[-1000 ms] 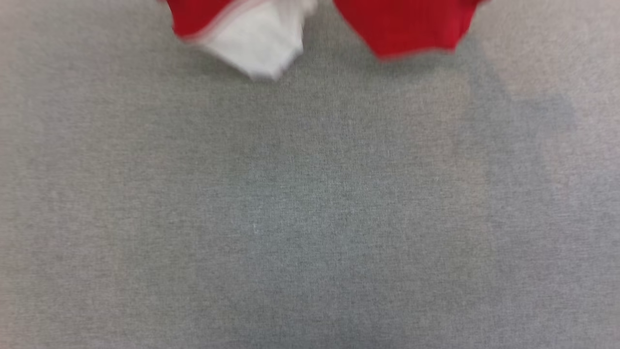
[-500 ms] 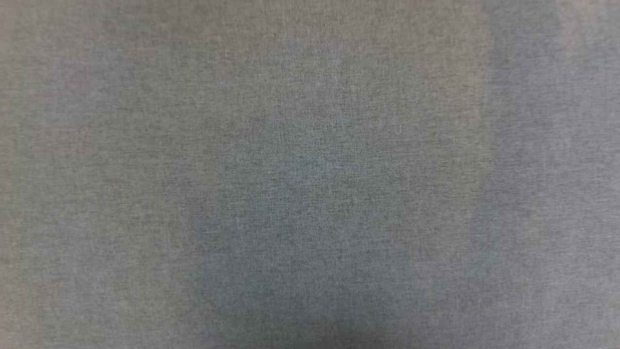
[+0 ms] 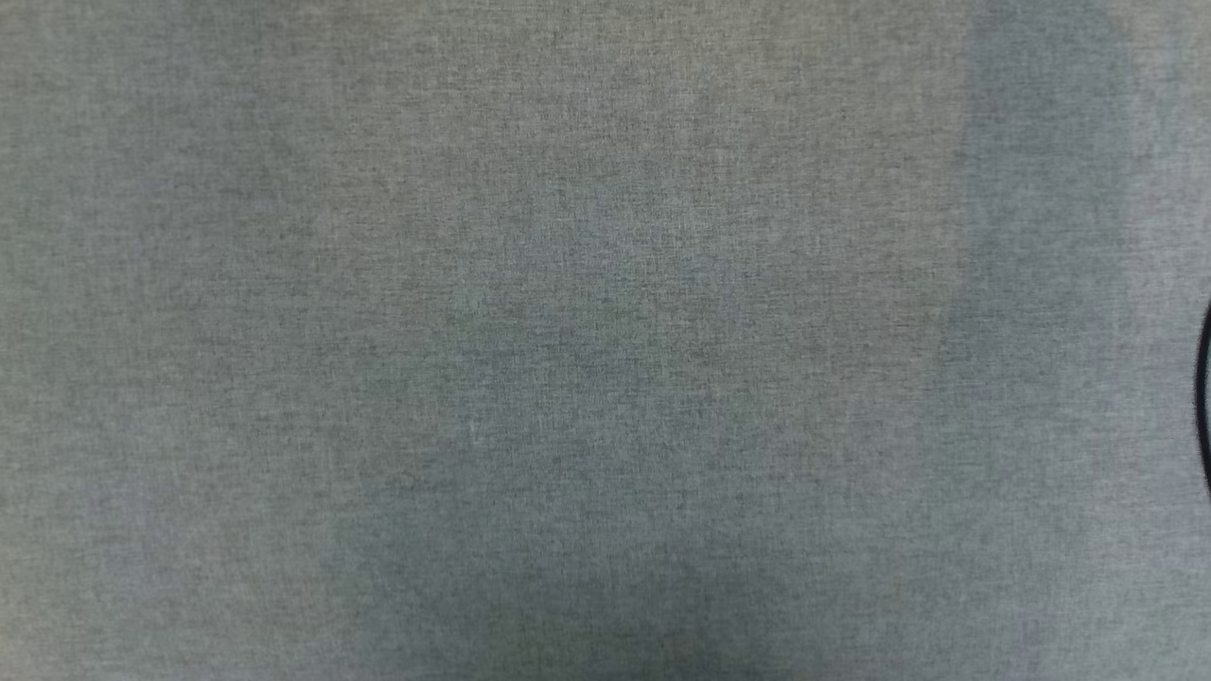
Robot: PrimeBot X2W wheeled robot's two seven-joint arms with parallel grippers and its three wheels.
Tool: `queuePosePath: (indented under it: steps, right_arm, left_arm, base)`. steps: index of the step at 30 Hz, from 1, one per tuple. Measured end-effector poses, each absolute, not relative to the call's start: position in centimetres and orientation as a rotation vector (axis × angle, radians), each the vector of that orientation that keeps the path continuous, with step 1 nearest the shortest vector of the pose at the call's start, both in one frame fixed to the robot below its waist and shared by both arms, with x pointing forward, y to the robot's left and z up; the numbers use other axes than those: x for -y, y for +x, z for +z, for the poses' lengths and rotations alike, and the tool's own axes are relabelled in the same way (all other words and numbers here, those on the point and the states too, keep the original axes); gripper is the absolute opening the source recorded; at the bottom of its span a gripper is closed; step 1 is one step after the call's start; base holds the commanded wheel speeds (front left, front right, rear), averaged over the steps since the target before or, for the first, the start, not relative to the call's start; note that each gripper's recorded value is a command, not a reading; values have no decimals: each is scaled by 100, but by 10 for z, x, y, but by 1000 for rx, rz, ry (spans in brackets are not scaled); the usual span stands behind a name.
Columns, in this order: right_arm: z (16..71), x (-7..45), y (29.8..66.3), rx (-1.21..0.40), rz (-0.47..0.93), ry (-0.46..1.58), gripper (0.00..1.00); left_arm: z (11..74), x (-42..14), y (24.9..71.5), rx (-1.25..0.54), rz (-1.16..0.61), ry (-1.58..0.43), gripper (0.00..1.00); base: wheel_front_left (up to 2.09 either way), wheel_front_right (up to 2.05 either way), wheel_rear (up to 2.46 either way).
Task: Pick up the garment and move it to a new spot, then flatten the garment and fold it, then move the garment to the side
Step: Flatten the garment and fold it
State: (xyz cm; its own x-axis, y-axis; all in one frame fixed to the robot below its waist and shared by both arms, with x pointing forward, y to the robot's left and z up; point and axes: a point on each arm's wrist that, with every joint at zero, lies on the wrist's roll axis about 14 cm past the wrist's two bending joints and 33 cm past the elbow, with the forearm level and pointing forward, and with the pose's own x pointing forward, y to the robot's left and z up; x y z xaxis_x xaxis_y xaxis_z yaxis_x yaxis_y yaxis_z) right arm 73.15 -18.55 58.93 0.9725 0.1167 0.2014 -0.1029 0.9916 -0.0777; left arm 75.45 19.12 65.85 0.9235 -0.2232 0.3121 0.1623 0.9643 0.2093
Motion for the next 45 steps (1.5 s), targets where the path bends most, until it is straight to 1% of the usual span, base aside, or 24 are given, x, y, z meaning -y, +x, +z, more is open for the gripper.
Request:
queuePosePath:
  steps: [4,11,14,18,20,23,25,30,36,45]
  right_arm:
    - [574,165,719,188,168,-96,0]
    - [517,145,675,42,242,-88,0]
    - [494,141,647,-27,267,-67,0]
    - [457,139,599,-150,308,-50,0]
    - [445,141,573,-210,328,-45,0]
    - [443,145,545,-248,352,-28,0]
    - [448,146,524,-264,375,-12,0]
    - [458,147,496,-277,392,23,0]
    - [453,156,462,-329,376,62,0]
    - [448,163,414,-389,371,121,0]
  left_arm:
    - [630,-182,743,284,-235,143,0]
    - [578,-172,699,174,-298,98,0]
    - [549,-168,669,103,-326,88,0]
    - [520,-165,619,29,-356,62,0]
    - [501,-168,586,-25,-363,52,0]
    - [480,-179,545,-93,-343,36,0]
    - [472,-189,509,-129,-316,20,0]
    - [467,-208,452,-165,-260,-7,0]
    - [464,-209,392,-208,-259,-18,0]
    - [464,-196,319,-272,-289,-37,0]
  base:
    - [0,0,0]
    - [0,0,0]
    - [0,0,0]
    - [0,0,0]
    - [0,0,0]
    - [0,0,0]
    - [0,0,0]
    - [0,0,0]
    - [0,0,0]
    - [0,0,0]
